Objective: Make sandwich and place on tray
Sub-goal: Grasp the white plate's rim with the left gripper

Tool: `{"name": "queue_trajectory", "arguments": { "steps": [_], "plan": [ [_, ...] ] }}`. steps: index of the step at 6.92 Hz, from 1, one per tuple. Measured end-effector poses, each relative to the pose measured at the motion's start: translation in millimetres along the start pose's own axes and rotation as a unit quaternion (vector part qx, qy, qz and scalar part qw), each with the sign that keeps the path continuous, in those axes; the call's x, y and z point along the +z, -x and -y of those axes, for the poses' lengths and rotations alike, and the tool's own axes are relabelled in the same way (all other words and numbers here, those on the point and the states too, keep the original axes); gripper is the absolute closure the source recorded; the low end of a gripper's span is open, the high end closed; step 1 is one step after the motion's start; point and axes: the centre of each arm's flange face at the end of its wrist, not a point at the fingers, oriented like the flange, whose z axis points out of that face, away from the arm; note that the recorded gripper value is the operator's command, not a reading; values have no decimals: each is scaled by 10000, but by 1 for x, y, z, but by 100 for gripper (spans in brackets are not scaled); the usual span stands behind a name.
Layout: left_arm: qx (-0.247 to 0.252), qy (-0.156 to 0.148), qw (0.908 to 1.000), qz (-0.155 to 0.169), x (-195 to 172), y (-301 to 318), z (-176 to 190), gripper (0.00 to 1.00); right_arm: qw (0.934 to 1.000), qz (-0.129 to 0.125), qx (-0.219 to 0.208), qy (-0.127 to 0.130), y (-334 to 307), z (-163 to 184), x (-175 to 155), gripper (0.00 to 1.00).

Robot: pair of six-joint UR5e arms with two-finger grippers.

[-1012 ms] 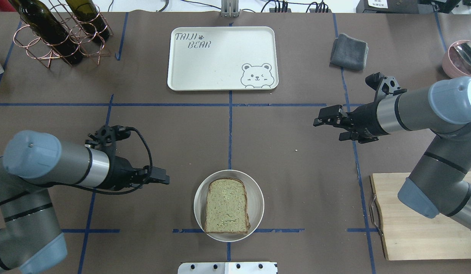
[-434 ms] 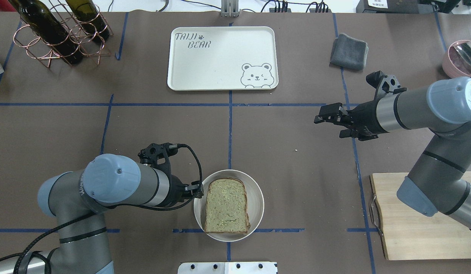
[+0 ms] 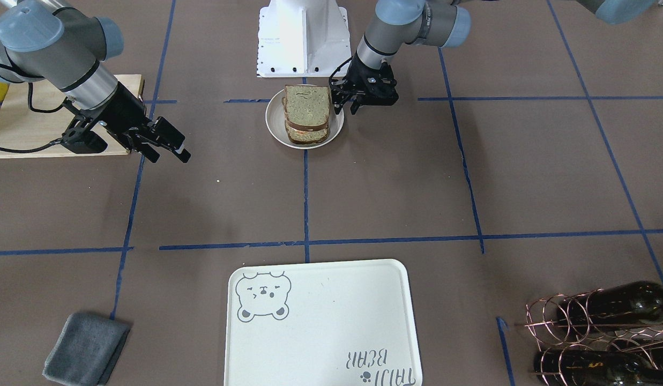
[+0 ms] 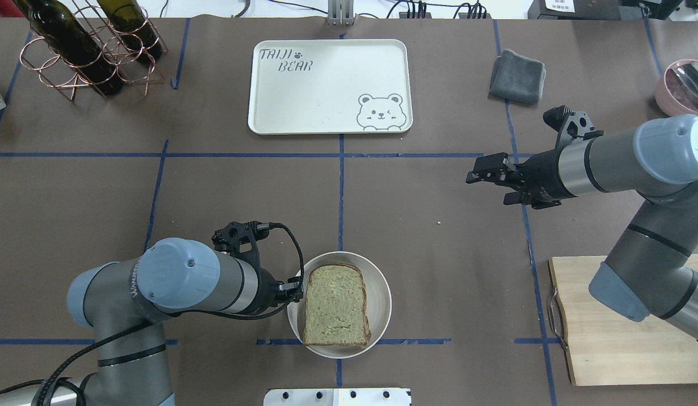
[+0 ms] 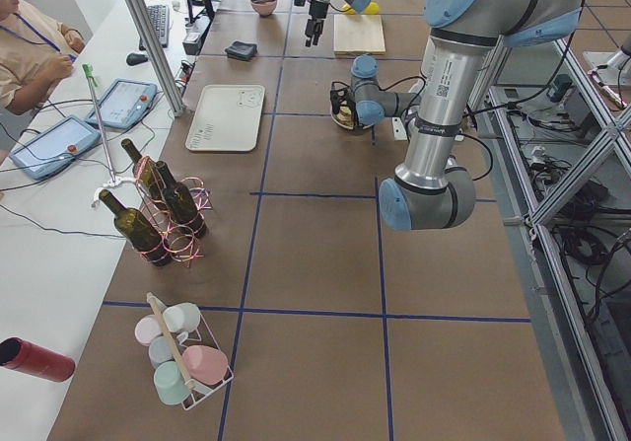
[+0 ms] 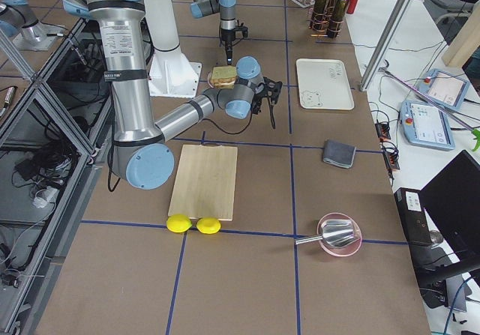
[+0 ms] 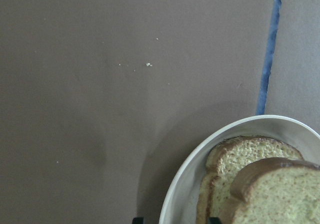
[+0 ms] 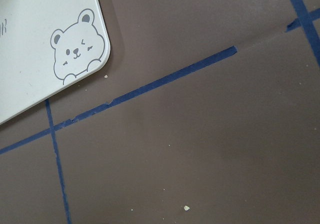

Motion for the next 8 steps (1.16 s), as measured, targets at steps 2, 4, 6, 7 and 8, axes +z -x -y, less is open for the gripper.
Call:
{"name": "queue_trajectory", "arguments": {
  "steps": [2, 4, 6, 7, 8],
  "plan": [
    [15, 43, 10000, 61, 10, 0, -3, 54, 10000, 10, -4, 1, 1, 0, 0, 0],
    [58, 112, 9999, 79, 15, 0, -12, 54, 10000, 20, -12, 4, 2, 0, 0, 0],
    [86, 160, 9998, 87, 20, 0, -18, 58, 10000, 25, -16, 5, 3, -1, 0, 0],
    [101, 172, 9998, 67, 22, 0, -19, 58, 10000, 26, -16, 6, 3, -1, 0, 0],
    [115, 184, 9997, 61, 25, -1, -20, 59, 10000, 23, -15, 6, 2, -1, 0, 0]
  ]
}}
